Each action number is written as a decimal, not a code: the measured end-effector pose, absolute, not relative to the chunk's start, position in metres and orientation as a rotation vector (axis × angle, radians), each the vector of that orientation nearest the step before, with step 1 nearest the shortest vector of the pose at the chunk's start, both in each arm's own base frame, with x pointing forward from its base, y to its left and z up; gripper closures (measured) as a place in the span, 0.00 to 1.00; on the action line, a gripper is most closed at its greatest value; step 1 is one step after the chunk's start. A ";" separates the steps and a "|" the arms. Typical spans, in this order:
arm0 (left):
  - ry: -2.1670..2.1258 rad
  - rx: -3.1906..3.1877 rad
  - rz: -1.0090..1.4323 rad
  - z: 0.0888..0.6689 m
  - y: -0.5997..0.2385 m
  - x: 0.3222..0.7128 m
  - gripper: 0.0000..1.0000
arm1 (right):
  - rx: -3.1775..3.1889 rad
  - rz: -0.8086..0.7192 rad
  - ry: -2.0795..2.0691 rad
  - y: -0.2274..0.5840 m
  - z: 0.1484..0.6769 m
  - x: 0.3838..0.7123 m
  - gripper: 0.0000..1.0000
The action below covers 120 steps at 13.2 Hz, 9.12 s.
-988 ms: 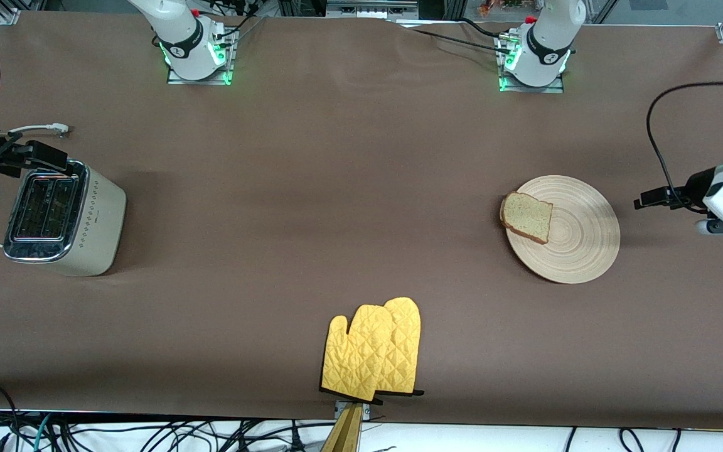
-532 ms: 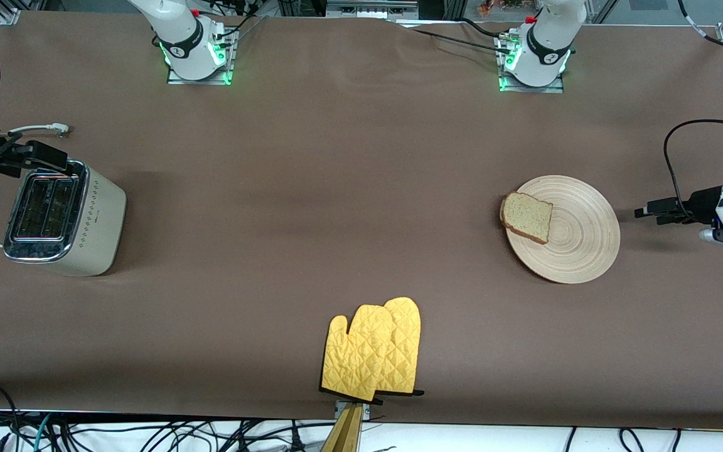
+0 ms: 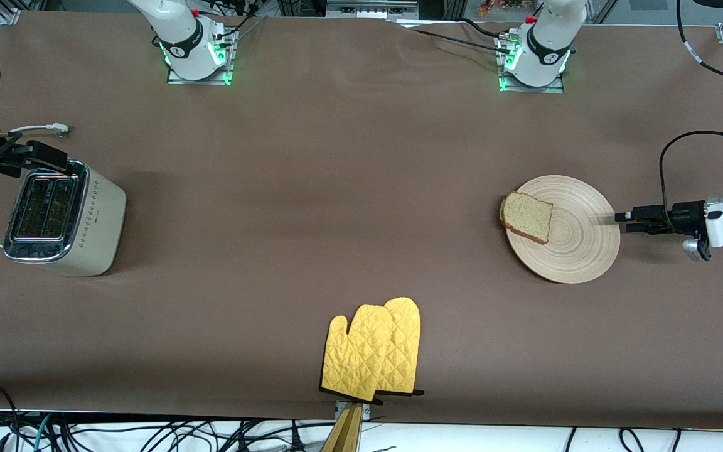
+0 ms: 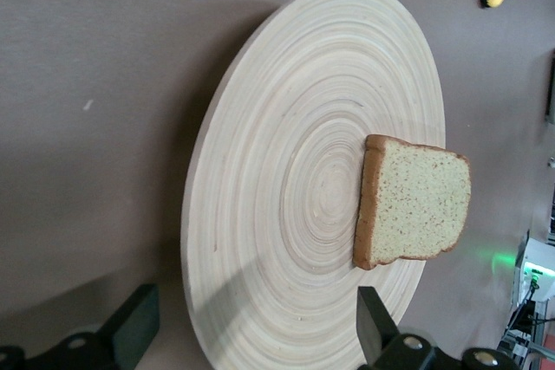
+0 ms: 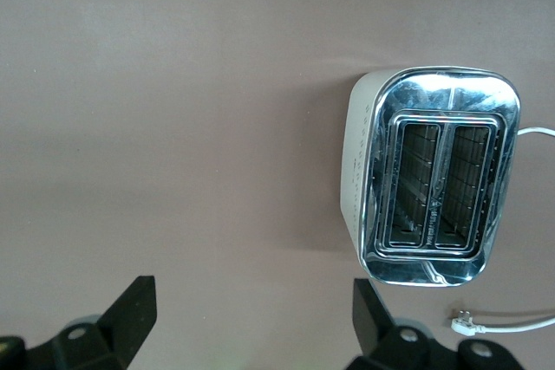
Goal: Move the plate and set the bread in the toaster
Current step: 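Reach the left gripper to the wooden plate rim and grip it, then slide the wooden plate with the left gripper toward the toaster, then release the plate with the left gripper while the right gripper approaches, then lower the right gripper onto the bread slice while the left withdraws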
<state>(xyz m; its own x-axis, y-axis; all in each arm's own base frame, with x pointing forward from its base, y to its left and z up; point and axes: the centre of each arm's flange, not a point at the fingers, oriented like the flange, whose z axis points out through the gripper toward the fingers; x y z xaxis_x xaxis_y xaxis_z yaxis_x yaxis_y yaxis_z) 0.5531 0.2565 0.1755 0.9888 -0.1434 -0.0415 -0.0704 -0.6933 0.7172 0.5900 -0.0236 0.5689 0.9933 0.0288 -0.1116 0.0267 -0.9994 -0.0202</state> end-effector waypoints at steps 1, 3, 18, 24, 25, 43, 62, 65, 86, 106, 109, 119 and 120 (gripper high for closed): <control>-0.161 2.322 -0.112 0.168 0.256 0.552 0.00 | -3.118 0.175 -0.043 -0.024 0.569 0.590 0.00; -0.169 2.303 -0.112 0.155 0.256 0.548 0.00 | -3.118 0.175 -0.043 -0.024 0.569 0.590 0.00; -0.210 2.234 -0.116 0.119 0.244 0.542 0.63 | -3.112 0.247 -0.043 -0.022 0.541 0.601 0.00; -0.190 2.199 -0.113 0.118 0.245 0.540 0.84 | -3.110 0.264 -0.043 -0.021 0.533 0.604 0.00; -0.189 2.198 -0.113 0.117 0.245 0.540 0.84 | -3.110 0.264 -0.044 -0.021 0.533 0.604 0.00; -0.165 2.021 -0.150 0.124 0.138 0.581 0.85 | -3.110 0.264 -0.047 -0.020 0.533 0.604 0.00; -0.190 1.961 -0.250 0.153 -0.243 0.605 0.85 | -3.110 0.265 -0.048 -0.020 0.533 0.604 0.00; -0.186 1.993 -0.235 0.149 -0.273 0.596 0.85 | -3.110 0.265 -0.048 -0.020 0.533 0.604 0.00; -0.068 2.133 -0.107 0.167 -0.178 0.622 0.00 | -2.901 0.407 0.388 0.206 0.388 0.632 0.00; -0.120 3.050 -0.110 0.576 0.001 0.519 0.00 | -2.981 0.528 0.829 0.389 0.243 0.517 0.00; -0.028 3.085 -0.206 0.588 -0.002 0.528 0.00 | -3.007 0.575 0.823 0.395 0.235 0.505 0.00; 0.047 3.146 -0.197 0.594 -0.019 0.534 0.00 | -3.019 0.602 0.844 0.388 0.217 0.501 0.22; 0.048 3.146 -0.198 0.594 -0.019 0.534 0.00 | -3.018 0.598 0.845 0.388 0.217 0.502 0.22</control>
<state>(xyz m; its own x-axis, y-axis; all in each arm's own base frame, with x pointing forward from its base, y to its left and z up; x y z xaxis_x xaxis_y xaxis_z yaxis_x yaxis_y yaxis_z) 0.5337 -0.0192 0.5937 0.9917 0.0308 -0.1250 0.0294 -0.9995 -0.0126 0.5017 0.3884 0.2171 0.7896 -0.5098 -0.3416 -0.4915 -0.8587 0.1453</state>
